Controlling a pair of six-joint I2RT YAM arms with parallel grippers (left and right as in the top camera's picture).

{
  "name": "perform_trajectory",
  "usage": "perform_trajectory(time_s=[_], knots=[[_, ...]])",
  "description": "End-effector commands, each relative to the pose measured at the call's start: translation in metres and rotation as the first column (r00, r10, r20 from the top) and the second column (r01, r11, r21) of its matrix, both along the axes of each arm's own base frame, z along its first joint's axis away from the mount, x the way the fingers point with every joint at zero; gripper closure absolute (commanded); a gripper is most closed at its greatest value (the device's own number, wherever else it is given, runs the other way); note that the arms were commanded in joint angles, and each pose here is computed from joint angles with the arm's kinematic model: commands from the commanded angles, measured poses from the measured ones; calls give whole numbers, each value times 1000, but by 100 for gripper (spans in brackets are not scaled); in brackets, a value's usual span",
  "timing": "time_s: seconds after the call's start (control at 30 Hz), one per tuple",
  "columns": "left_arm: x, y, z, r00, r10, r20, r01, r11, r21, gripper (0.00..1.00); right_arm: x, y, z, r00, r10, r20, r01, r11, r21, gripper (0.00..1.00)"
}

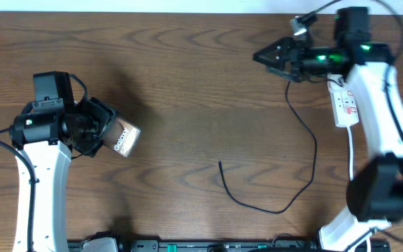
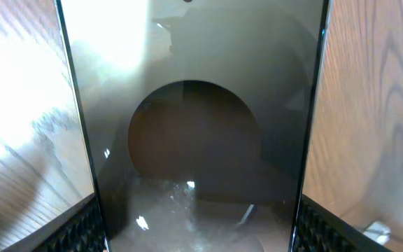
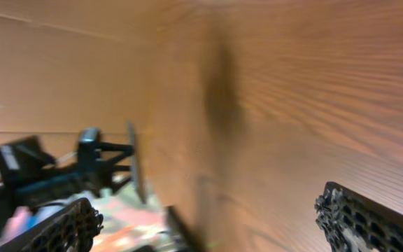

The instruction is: Plug charger to phone and switch on socket

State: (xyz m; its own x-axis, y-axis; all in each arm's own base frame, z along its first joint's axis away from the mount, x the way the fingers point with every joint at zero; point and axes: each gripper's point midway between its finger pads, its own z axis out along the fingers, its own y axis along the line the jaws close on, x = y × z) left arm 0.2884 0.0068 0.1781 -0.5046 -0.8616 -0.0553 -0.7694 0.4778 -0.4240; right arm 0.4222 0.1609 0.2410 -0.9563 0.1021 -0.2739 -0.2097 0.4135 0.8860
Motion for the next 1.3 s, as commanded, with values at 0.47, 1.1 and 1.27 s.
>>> perform_trajectory(time_s=[0.47, 1.1, 1.27], knots=[[6, -10, -13, 891, 412, -192, -445, 876, -187, 93, -63, 160, 6, 849, 497, 182, -529, 801, 281, 1], [6, -38, -16, 805, 501, -318, -581, 773, -256, 93, -92, 220, -29, 850, 514, 116, -525, 845, 104, 1], [5, -40, -16, 810, 495, -314, -573, 781, -247, 93, -101, 232, -34, 844, 525, 110, -534, 842, 76, 1]])
